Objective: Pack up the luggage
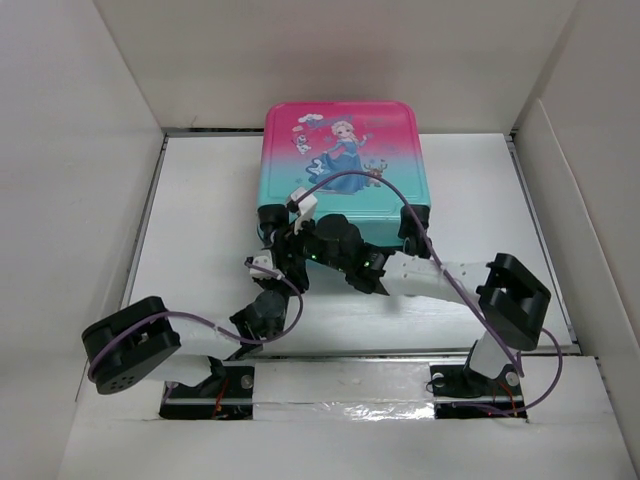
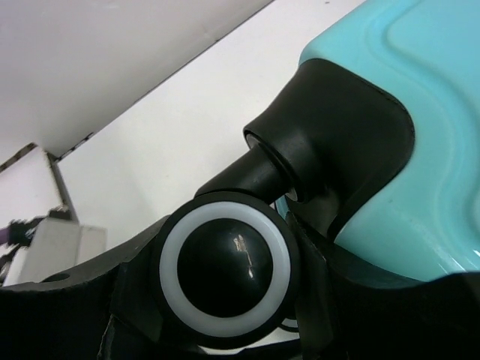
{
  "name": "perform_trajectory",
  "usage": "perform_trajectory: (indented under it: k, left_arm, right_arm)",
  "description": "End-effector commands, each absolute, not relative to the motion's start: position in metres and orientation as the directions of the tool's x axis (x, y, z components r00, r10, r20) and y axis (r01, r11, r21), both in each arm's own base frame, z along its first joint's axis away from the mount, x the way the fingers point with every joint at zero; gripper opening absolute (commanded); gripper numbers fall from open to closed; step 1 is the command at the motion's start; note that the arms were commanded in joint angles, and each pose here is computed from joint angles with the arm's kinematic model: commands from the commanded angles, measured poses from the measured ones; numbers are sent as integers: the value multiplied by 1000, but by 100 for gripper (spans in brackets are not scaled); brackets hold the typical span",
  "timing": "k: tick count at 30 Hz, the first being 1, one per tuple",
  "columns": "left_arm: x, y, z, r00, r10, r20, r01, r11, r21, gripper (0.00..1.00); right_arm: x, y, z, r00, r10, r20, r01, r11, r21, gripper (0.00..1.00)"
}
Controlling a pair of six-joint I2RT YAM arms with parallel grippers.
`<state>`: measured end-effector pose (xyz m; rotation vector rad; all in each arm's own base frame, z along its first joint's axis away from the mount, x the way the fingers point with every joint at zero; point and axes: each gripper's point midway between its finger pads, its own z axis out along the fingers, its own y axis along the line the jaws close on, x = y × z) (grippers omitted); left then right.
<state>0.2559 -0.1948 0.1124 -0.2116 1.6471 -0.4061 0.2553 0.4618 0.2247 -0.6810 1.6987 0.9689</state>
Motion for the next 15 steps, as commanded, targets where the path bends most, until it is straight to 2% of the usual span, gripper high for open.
perform_trajectory:
  k: [1, 3, 5, 8, 9, 12, 14, 15]
  left_arm:
    - [259, -184, 133, -59, -453, -890, 107, 883, -457, 45]
    - [268, -169, 134, -34, -454, -890, 67, 888, -455, 51]
    - [274, -160, 139, -14, -454, -891, 55, 889, -454, 52]
    - [281, -151, 145, 2, -457, -889, 32, 889, -457, 45]
    - [280, -149, 143, 0, -452, -892, 31, 891, -452, 37]
    - [275, -153, 134, -33, -448, -893, 67, 891, -450, 27]
    - [272, -149, 129, -40, -451, -891, 59, 890, -453, 28]
    - [271, -146, 126, -41, -447, -894, 48, 893, -448, 34]
  right_arm:
    - [184, 504, 341, -258, 237, -937, -939, 169, 301, 0]
    - [182, 503, 340, -261, 236, -936, -940, 158, 302, 0]
    - [182, 499, 342, -255, 246, -935, -940, 164, 299, 0]
    - [191, 483, 344, -243, 267, -932, -932, 201, 300, 0]
    - [201, 475, 345, -238, 276, -931, -927, 221, 302, 0]
    - [211, 461, 345, -237, 277, -931, -926, 224, 303, 0]
    - [220, 453, 342, -239, 261, -935, -930, 215, 298, 0]
    - [222, 450, 339, -243, 267, -932, -928, 215, 304, 0]
